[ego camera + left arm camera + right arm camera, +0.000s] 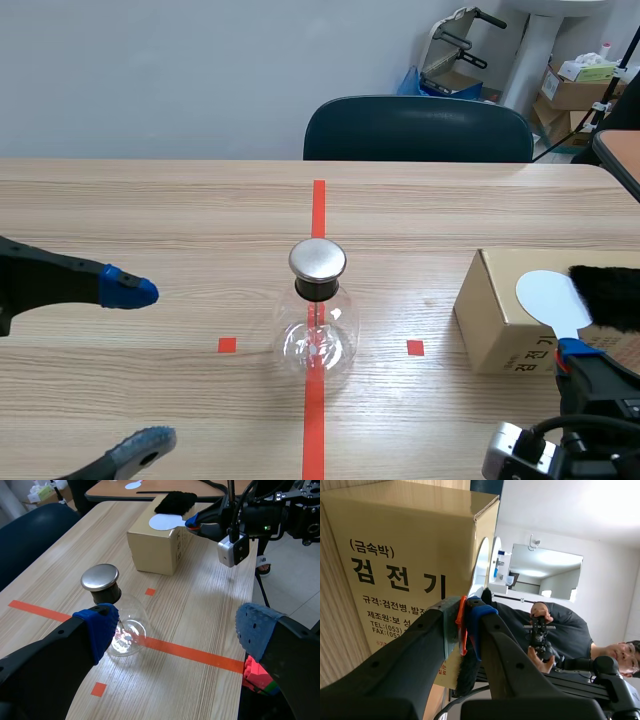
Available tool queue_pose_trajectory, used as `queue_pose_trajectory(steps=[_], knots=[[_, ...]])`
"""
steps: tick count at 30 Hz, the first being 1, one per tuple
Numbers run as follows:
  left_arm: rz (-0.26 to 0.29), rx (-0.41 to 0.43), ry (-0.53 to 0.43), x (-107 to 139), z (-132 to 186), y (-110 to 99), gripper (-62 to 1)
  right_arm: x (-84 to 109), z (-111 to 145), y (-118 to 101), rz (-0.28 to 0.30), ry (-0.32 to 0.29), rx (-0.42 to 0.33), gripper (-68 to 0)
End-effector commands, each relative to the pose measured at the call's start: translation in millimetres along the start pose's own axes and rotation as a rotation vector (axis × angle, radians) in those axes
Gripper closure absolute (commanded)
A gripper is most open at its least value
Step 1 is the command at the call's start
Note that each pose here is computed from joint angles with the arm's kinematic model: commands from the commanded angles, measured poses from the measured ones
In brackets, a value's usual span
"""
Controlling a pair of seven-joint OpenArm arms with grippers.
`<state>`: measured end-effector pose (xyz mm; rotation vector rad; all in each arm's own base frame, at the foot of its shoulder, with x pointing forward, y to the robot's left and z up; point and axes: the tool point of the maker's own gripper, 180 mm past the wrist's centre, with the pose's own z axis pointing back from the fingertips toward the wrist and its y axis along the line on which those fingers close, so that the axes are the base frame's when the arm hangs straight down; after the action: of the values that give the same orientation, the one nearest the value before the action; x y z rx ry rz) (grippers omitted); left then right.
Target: Do the electroscope experiment
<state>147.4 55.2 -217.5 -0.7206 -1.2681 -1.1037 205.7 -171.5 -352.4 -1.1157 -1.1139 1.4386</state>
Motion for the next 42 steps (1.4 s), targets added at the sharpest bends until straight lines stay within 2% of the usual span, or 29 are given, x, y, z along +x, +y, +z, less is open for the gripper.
queue_pose_trajectory(steps=[1,6,9,12,18,21,24,26,28,36,39,42], knots=[[0.000,-0.005,-0.042,12.1,-2.8,-1.7,-50.7,-4.3,-5.4,-11.2,0.011,0.005,-0.036,-0.9],[0.003,-0.004,-0.013,6.7,-2.8,-2.1,-50.8,-3.3,-5.9,-12.9,0.011,0.000,-0.041,-1.1],[0.018,0.009,0.025,-0.4,-2.8,-0.4,-50.8,-0.5,-8.8,-22.3,0.008,-0.009,-0.067,-1.1],[0.020,0.017,0.061,-7.3,-2.8,0.1,-50.7,6.2,-14.2,-42.3,0.003,-0.032,-0.120,-1.1],[0.032,0.054,0.052,-7.3,-4.2,3.5,-50.1,28.6,-30.7,-83.1,-0.036,-0.060,-0.241,-1.1],[0.038,0.093,0.055,-9.8,-4.5,8.1,-43.2,40.6,-39.7,-93.7,-0.035,-0.064,-0.279,-1.1],[0.062,0.124,0.056,-16.1,-3.1,11.0,-31.3,50.3,-46.3,-101.6,-0.034,-0.065,-0.305,-1.1],[0.078,0.152,0.054,-21.5,-2.6,13.4,-20.9,56.2,-49.5,-105.7,-0.033,-0.064,-0.316,-1.1],[0.092,0.177,0.050,-27.4,-3.4,16.5,-13.9,61.7,-53.2,-106.3,-0.028,-0.059,-0.309,-1.1],[0.133,0.239,0.088,-66.8,-11.5,26.7,-12.4,81.4,-49.6,-107.1,-0.035,-0.046,-0.313,-1.1],[0.153,0.262,0.097,-80.1,-15.3,31.0,-8.7,81.9,-48.2,-105.1,-0.048,-0.030,-0.306,-1.1],[0.168,0.283,0.102,-91.2,-20.0,36.3,-8.5,82.3,-46.8,-97.5,-0.052,-0.016,-0.285,-1.1]])
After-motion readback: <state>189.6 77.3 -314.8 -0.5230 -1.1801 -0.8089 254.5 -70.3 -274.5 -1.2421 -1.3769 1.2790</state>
